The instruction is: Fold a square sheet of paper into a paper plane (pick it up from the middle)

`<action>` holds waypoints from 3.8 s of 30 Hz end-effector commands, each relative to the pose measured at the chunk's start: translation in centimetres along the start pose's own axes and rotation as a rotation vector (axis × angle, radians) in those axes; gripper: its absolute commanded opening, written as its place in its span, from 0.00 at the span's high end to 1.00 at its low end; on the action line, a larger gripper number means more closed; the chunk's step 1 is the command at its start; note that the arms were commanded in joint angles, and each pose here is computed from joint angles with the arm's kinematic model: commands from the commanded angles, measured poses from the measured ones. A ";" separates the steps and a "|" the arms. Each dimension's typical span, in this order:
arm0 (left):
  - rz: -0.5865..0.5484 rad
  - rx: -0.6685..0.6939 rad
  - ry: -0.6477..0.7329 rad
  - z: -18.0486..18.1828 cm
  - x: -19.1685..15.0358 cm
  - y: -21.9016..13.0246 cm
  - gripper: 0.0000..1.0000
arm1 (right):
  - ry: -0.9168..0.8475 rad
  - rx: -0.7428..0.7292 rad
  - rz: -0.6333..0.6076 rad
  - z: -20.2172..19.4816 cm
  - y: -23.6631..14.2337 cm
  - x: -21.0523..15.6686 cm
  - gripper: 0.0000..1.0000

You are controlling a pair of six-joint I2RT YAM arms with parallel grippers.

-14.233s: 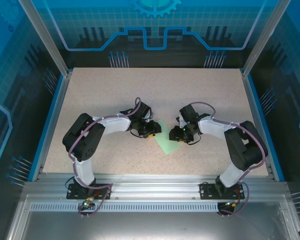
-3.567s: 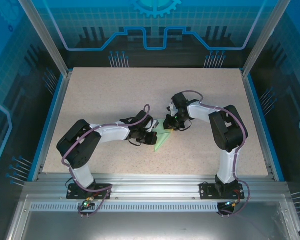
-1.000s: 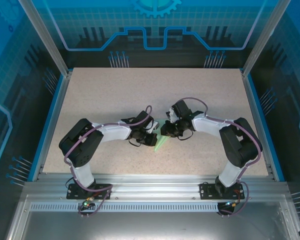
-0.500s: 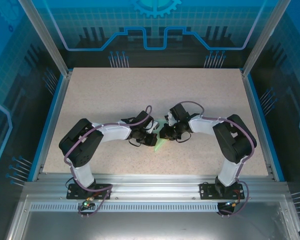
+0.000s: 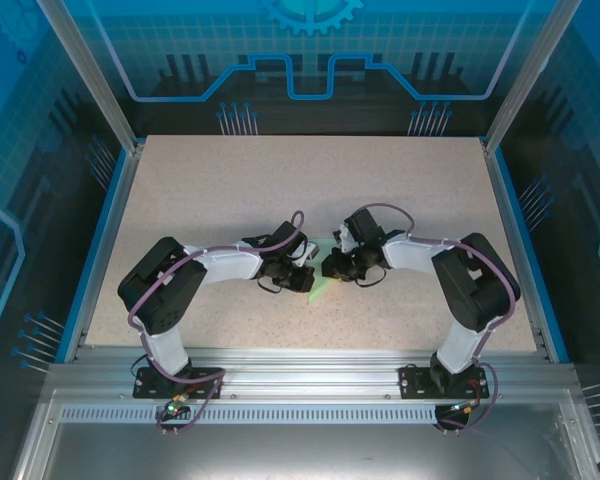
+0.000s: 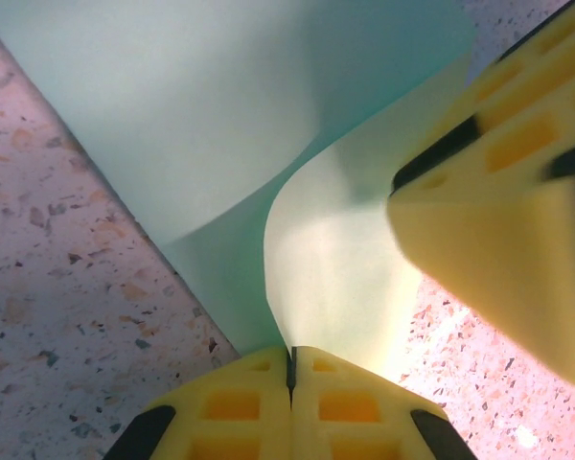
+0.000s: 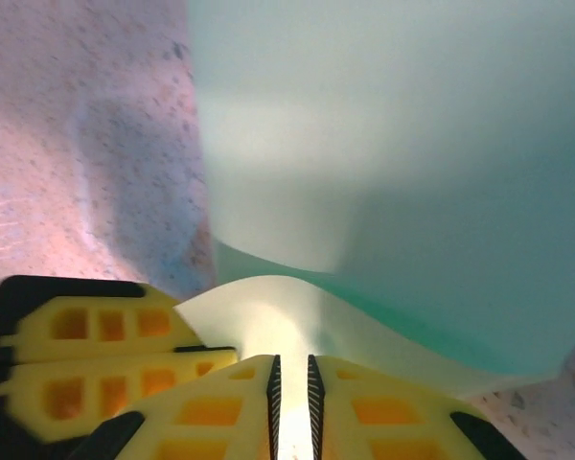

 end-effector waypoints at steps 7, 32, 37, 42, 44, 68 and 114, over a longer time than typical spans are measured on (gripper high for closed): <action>0.031 0.032 -0.005 0.7 -0.2 0.1 0.94 | 0.044 0.024 -0.011 -1.5 0.1 0.4 0.81; 0.041 0.033 -0.010 0.8 -0.3 0.3 0.94 | 0.106 -0.029 -0.030 -3.8 0.3 1.8 0.82; 0.042 0.034 -0.009 0.8 -0.3 0.3 0.94 | 0.132 -0.104 -0.009 -5.0 0.5 1.1 0.82; 0.042 0.034 -0.008 0.8 -0.4 0.2 0.94 | 0.089 -0.048 -0.064 -3.3 -1.2 2.2 0.82; 0.042 0.033 -0.008 0.8 -0.4 0.2 0.94 | 0.084 -0.024 -0.084 -2.9 -1.8 2.7 0.82; 0.037 0.029 -0.012 0.6 -0.1 0.1 0.94 | 0.031 0.015 -0.110 -0.3 -3.4 2.1 0.81; 0.043 0.033 -0.005 0.7 -0.2 0.2 0.94 | 0.081 0.008 -0.017 -0.1 3.1 -4.0 0.82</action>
Point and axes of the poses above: each hand's point on the last joint's axis, 136 mm out from that joint toward the fingers, its own y axis out along the fingers, its own z axis along the line the jaws close on, x = y × z, the point moved 5 cm from there along -y, back along the fingers, and after that the axes turned 9 degrees about -y, right-handed, at the moved point
